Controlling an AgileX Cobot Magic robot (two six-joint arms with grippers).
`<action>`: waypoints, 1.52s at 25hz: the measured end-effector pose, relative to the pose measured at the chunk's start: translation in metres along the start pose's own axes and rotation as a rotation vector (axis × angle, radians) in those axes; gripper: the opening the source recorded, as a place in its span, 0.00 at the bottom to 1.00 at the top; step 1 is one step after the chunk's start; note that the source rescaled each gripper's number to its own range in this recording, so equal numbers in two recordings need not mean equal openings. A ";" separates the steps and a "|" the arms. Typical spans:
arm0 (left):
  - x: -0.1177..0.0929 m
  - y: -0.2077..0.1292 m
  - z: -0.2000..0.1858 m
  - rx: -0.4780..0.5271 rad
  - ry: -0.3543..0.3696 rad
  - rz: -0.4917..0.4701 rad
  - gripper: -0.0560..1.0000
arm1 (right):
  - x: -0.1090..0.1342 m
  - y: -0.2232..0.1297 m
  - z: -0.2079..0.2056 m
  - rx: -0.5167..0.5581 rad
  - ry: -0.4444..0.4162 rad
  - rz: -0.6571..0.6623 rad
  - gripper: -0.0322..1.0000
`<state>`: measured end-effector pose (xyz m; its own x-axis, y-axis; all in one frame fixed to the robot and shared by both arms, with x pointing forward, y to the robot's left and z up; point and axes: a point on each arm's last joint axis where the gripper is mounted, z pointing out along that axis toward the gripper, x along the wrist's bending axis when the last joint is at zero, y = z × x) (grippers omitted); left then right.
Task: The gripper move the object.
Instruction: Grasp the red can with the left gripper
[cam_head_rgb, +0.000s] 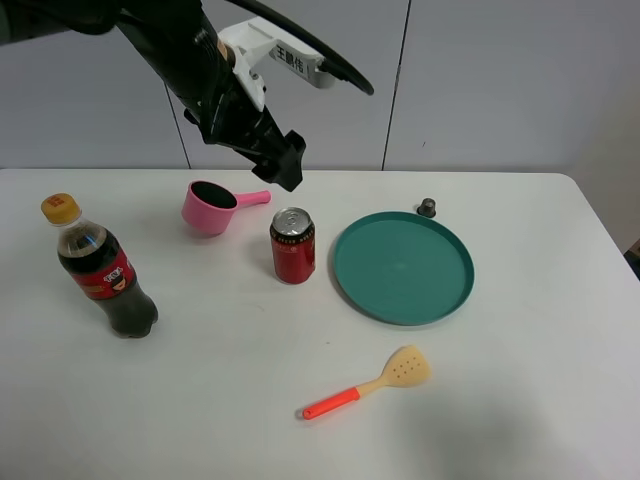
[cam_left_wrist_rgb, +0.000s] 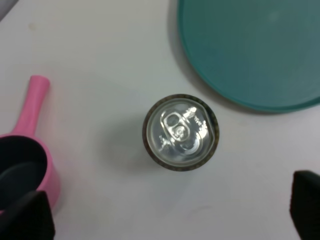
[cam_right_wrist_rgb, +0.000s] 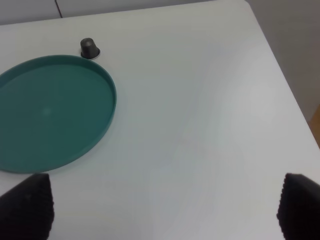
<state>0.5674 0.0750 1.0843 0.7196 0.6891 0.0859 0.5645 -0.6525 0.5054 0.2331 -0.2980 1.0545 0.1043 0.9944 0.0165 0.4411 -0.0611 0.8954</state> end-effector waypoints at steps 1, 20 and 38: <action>-0.001 0.000 0.006 0.007 -0.001 0.022 0.92 | 0.000 0.000 0.000 0.000 0.000 0.000 1.00; -0.008 -0.009 0.102 0.086 -0.065 0.226 0.92 | 0.000 0.000 0.000 0.000 0.000 0.000 1.00; -0.009 -0.025 0.160 0.141 -0.085 0.285 0.92 | 0.000 0.000 0.000 0.000 0.000 0.000 1.00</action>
<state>0.6111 0.0346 0.9329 0.8845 0.4475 0.1319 0.3817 -0.8568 0.3468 0.2331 -0.2980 1.0545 0.1043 0.9944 0.0165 0.4411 -0.0611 0.8954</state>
